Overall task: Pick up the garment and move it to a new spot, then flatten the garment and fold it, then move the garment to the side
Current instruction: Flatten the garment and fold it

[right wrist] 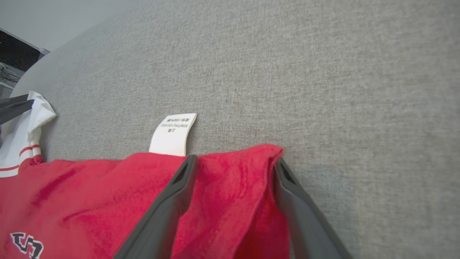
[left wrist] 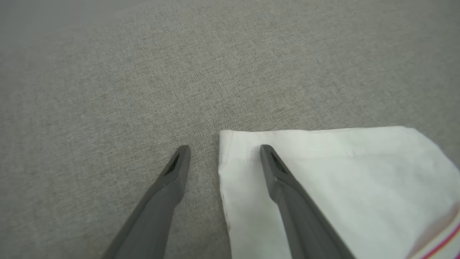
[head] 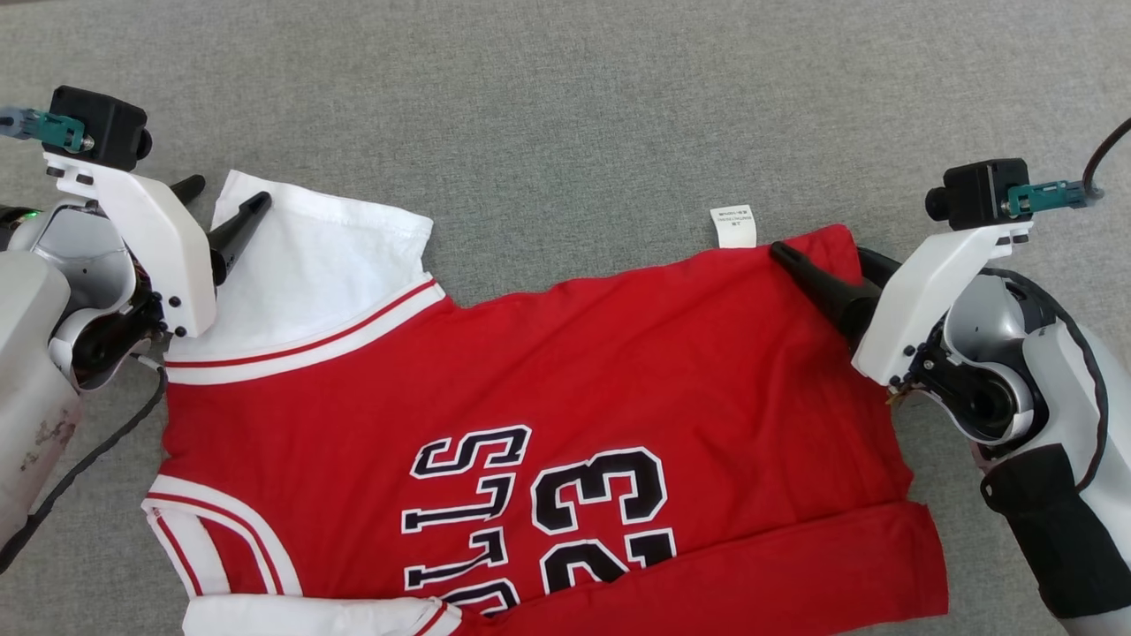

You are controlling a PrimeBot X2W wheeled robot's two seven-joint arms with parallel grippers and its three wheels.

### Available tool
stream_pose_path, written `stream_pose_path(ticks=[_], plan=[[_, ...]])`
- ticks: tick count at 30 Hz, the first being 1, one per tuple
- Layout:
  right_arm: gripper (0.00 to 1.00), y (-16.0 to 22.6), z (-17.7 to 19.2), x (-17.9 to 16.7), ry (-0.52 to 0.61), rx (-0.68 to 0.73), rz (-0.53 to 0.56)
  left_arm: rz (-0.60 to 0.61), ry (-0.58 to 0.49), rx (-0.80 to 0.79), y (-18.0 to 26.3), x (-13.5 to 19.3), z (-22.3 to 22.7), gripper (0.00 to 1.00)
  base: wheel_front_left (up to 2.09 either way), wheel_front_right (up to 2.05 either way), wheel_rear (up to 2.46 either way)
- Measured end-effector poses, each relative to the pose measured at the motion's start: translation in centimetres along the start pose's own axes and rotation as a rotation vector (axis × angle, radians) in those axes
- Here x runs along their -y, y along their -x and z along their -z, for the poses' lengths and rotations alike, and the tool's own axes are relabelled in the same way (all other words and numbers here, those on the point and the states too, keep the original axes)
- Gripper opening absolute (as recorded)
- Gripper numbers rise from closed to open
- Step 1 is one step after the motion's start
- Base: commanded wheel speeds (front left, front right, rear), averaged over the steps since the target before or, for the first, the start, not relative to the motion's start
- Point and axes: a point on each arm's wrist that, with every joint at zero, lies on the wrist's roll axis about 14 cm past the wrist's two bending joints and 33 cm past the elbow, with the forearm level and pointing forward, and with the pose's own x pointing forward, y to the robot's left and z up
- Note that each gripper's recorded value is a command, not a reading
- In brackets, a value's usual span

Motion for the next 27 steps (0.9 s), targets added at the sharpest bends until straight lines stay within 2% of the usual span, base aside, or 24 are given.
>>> stream_pose_path(ticks=[2, 3, 4, 5, 6, 7, 8, 9, 10, 21, 27], plan=[[1.00, 0.0, 0.1, 0.0, -0.001, -0.001, -0.002, 0.007, 0.009, -0.011, -0.2, 0.1, 0.2, 1.00, 0.00, 0.00, 0.00], [0.94, 0.0, 0.1, -0.1, -0.002, -0.002, -0.004, 0.011, 0.012, -0.017, -0.3, 0.3, 0.3, 1.00, 0.00, 0.00, 0.00], [0.74, 0.1, 0.1, -0.1, -0.002, -0.003, -0.006, 0.013, 0.010, -0.019, -0.3, 0.3, 0.3, 0.77, 0.00, 0.00, 0.00], [0.50, 0.1, 0.2, -0.1, -0.001, -0.005, -0.007, 0.015, 0.008, -0.018, -0.3, 0.4, 0.2, 0.44, 0.00, 0.00, 0.00], [0.45, 0.1, 0.2, -0.2, 0.000, -0.006, -0.008, 0.019, 0.008, -0.016, -0.3, 0.5, 0.2, 0.00, 0.00, 0.00, 0.00], [0.30, 0.1, 0.2, -0.2, -0.001, -0.006, -0.010, 0.024, 0.008, -0.011, -0.2, 0.7, 0.1, 0.00, 0.00, 0.00, 0.00], [0.30, 0.2, 0.2, -0.3, 0.002, -0.008, -0.010, 0.029, 0.005, -0.008, -0.2, 0.9, 0.0, 0.00, 0.00, 0.00, 0.00], [0.12, 0.2, 0.2, -0.3, 0.004, -0.004, -0.010, 0.034, 0.002, -0.006, -0.1, 1.0, 0.0, 0.00, 0.00, 0.00, 0.00], [0.00, 0.3, 0.3, -0.4, 0.006, -0.003, -0.011, 0.039, 0.001, 0.002, -0.1, 1.2, -0.1, 0.00, 0.00, 0.00, 0.00], [0.00, 1.2, -1.1, -0.7, 0.039, 0.114, 0.000, 0.040, -0.026, 0.077, 2.1, 1.6, -1.8, 0.00, 0.00, 0.00, 0.00], [0.00, 2.6, -2.3, -1.4, 0.056, 0.210, -0.005, 0.038, -0.042, 0.131, 4.7, 2.2, -3.3, 0.00, 0.00, 0.00, 0.00]])
